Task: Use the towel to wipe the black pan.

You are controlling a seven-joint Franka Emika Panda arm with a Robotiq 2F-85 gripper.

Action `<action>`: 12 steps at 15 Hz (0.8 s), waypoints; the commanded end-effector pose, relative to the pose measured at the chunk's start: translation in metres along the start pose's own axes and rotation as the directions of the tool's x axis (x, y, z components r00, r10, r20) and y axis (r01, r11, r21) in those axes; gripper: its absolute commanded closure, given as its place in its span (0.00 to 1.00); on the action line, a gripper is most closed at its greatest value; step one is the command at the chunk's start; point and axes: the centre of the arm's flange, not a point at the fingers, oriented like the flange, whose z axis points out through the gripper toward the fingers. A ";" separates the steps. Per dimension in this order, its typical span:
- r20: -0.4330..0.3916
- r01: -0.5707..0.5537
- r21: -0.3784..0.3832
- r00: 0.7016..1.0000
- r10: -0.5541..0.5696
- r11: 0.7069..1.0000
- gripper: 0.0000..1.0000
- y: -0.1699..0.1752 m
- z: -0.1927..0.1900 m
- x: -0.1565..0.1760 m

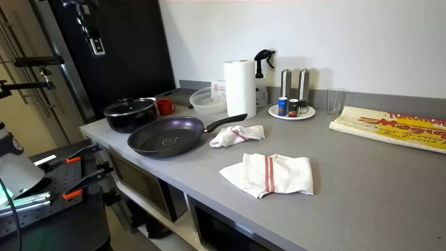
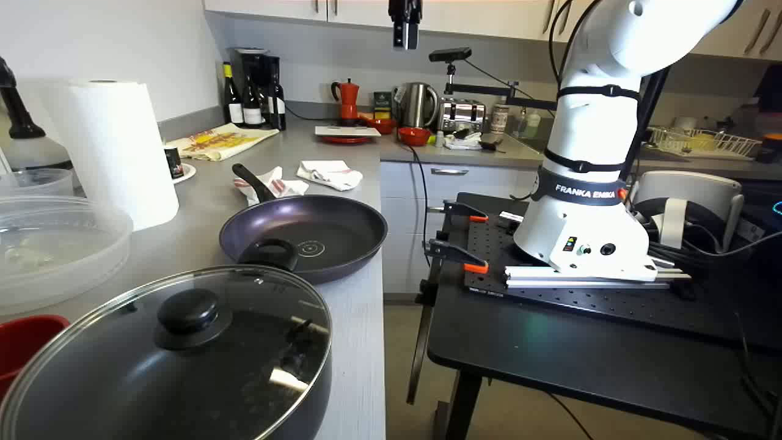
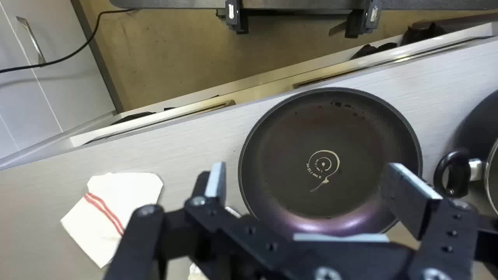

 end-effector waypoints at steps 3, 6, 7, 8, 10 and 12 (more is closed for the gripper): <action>0.020 0.024 0.015 1.000 -0.024 1.000 0.00 0.002 0.002 0.011; 0.028 0.058 0.034 0.998 -0.059 0.998 0.00 0.010 0.006 0.042; 0.032 0.065 0.053 0.997 -0.067 0.997 0.00 0.015 0.007 0.052; 0.036 0.062 0.058 0.997 -0.064 0.996 0.00 0.022 0.008 0.066; 0.037 0.056 0.095 0.998 -0.060 0.994 0.00 0.039 0.012 0.092; 0.049 0.045 0.113 0.998 -0.050 0.993 0.00 0.056 0.019 0.117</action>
